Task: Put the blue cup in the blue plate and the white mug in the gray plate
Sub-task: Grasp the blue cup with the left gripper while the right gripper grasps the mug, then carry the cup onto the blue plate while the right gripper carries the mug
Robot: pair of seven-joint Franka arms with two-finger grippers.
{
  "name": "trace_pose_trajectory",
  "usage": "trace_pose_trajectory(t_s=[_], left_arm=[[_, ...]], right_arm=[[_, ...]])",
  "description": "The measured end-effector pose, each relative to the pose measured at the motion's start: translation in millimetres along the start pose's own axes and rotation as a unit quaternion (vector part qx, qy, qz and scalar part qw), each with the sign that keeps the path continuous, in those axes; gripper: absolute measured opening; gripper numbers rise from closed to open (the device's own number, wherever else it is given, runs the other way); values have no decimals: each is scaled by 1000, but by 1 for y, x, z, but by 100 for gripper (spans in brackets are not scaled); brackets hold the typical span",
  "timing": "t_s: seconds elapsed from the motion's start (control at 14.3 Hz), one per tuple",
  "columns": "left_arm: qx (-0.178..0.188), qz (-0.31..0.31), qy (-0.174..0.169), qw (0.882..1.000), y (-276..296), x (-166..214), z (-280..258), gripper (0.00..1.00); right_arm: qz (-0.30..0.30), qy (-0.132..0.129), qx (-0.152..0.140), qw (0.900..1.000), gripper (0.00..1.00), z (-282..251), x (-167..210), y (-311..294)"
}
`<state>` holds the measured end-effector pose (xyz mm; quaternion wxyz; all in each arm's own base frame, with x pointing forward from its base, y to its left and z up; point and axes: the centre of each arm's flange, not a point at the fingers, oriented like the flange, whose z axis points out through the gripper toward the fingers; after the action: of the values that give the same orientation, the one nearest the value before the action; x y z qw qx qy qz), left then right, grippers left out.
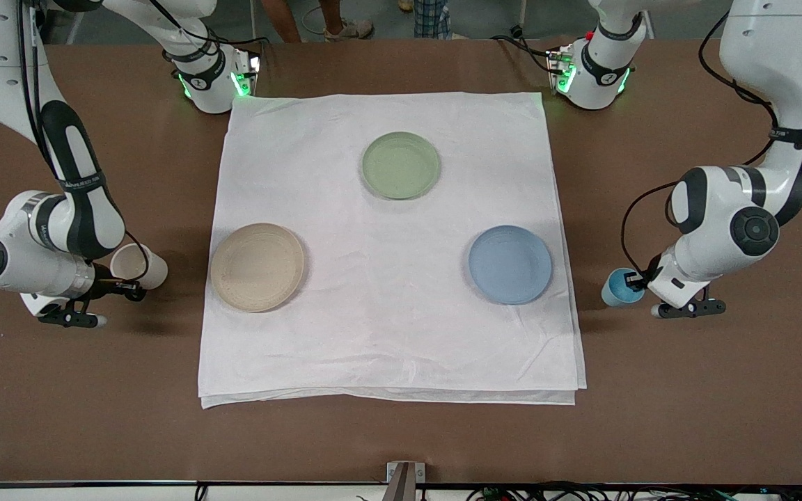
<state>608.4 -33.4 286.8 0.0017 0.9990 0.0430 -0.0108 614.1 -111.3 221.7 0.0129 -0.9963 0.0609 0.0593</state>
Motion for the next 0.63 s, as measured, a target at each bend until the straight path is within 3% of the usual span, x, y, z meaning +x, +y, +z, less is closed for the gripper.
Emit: trace_pose_trajectory(t_s=[0.07, 0.28, 0.49, 0.63], left_arm=[[-3, -12, 1, 1000, 16, -4, -20, 4], [-8, -38, -7, 999, 77, -29, -59, 4], [-10, -78, -23, 997, 130, -53, -51, 4], [-10, -103, -33, 994, 160, -66, -32, 4]], right_arm=[[0, -2, 3, 1000, 11, -3, 0, -2], [14, -23, 35, 999, 9, -47, 4, -26], [40, -25, 48, 998, 9, -95, -10, -102], [50, -34, 47, 997, 9, -96, -29, -173]])
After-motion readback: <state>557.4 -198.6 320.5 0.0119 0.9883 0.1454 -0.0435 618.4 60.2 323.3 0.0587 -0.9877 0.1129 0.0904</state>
